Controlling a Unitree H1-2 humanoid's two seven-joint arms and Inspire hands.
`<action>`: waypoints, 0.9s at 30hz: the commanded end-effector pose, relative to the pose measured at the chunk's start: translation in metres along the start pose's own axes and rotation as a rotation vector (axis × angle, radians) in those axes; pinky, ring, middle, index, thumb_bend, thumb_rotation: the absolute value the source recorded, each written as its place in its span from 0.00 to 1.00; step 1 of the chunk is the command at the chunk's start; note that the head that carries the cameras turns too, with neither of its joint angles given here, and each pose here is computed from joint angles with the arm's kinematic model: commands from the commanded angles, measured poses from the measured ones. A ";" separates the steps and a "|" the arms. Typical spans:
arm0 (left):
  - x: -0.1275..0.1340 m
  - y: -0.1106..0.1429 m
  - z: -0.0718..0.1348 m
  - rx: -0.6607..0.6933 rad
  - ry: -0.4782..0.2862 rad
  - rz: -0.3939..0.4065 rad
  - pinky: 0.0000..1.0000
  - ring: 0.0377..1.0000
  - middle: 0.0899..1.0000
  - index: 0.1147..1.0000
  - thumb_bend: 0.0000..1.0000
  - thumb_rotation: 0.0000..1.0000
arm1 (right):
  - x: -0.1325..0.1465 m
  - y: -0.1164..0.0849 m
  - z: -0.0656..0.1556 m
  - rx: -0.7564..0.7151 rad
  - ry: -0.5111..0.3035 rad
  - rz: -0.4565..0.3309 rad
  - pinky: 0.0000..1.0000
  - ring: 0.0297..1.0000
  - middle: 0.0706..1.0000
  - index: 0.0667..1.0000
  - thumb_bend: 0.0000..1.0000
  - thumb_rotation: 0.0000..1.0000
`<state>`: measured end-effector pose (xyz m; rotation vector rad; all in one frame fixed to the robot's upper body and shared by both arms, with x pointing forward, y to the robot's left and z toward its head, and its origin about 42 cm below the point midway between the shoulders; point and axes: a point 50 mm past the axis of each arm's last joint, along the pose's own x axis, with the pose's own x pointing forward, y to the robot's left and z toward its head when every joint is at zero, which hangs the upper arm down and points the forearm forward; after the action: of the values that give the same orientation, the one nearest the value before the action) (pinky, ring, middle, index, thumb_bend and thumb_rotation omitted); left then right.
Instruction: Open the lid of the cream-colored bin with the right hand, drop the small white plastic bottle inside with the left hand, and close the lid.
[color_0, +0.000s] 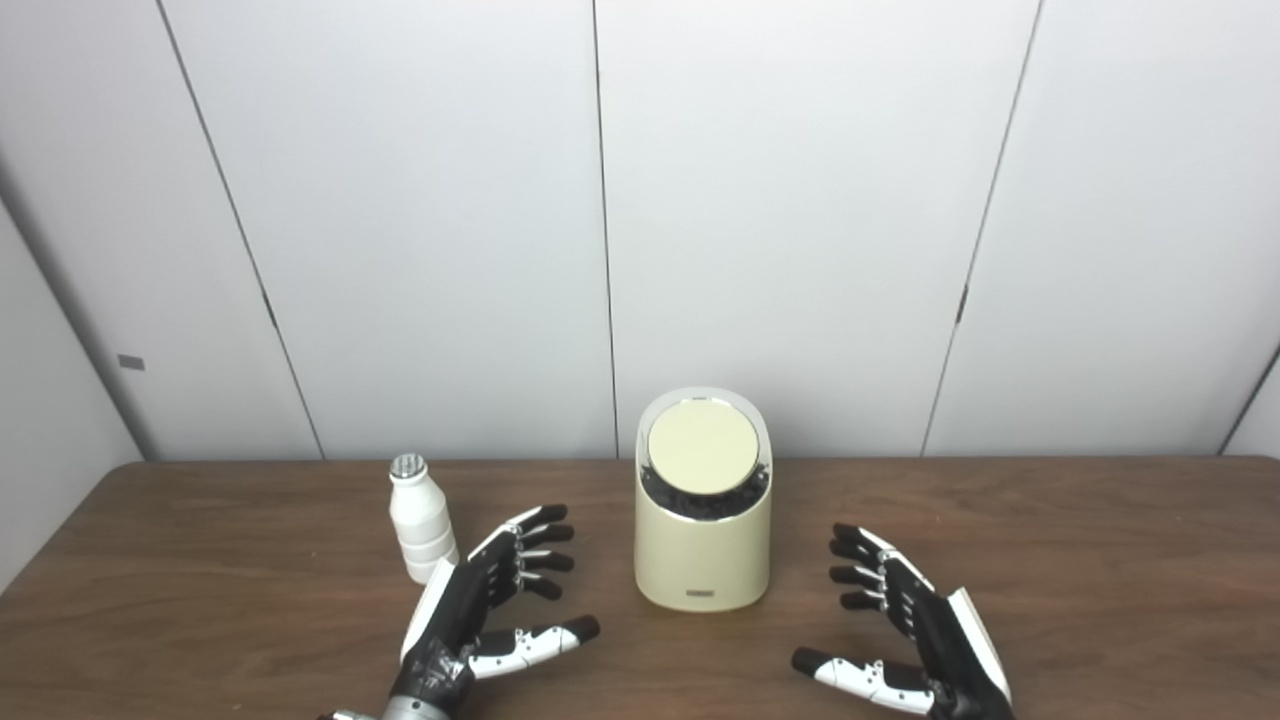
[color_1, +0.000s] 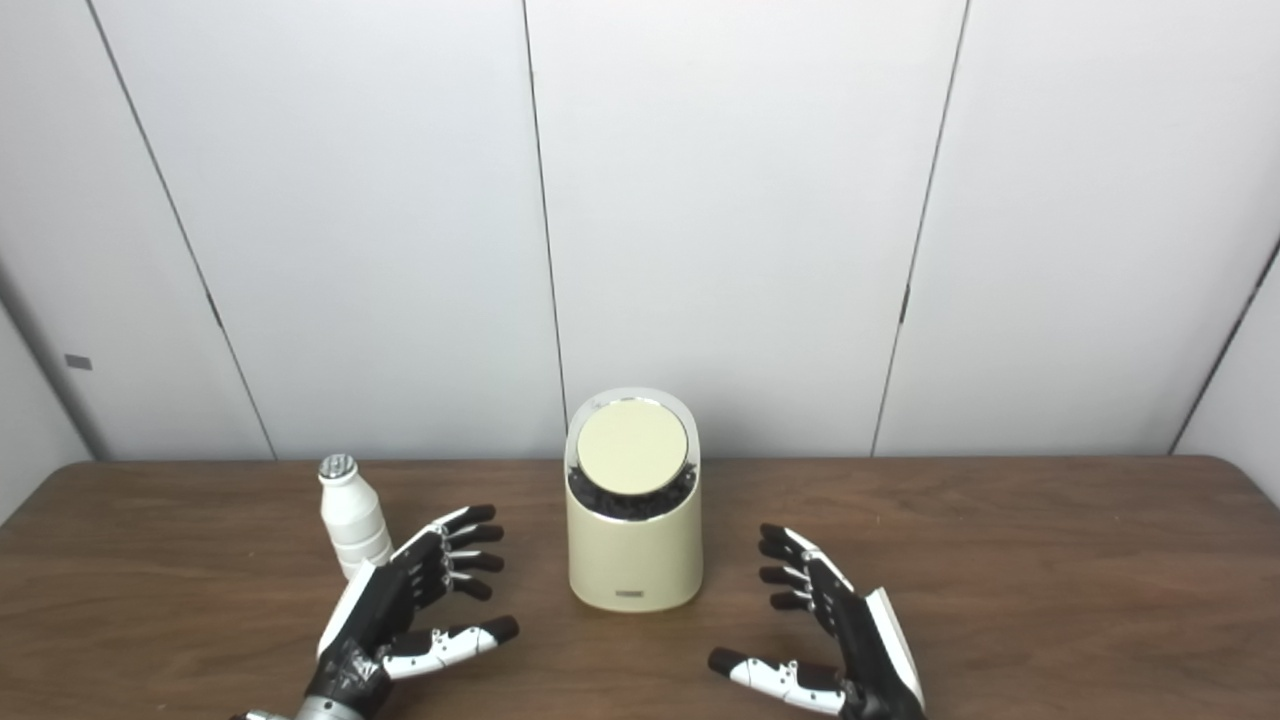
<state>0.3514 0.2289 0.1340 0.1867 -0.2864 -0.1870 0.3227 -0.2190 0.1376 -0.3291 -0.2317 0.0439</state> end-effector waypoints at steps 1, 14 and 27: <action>0.014 0.003 0.016 0.005 -0.080 0.010 0.60 0.69 0.77 0.82 0.78 0.11 | 0.019 -0.002 0.029 0.021 -0.133 -0.024 0.66 0.76 0.81 0.85 0.71 0.27; 0.015 0.002 0.013 0.003 -0.082 0.005 0.58 0.70 0.78 0.82 0.77 0.09 | 0.079 -0.012 0.088 -0.108 -0.228 0.004 0.68 0.83 0.88 0.90 0.76 0.35; 0.019 -0.001 0.013 0.005 -0.086 -0.001 0.60 0.70 0.77 0.82 0.77 0.09 | 0.124 -0.017 0.135 -0.200 -0.282 0.003 0.72 0.85 0.88 0.89 0.81 0.32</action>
<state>0.3559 0.2260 0.1299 0.1837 -0.2733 -0.1939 0.4055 -0.1863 0.2687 -0.5112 -0.4433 0.0817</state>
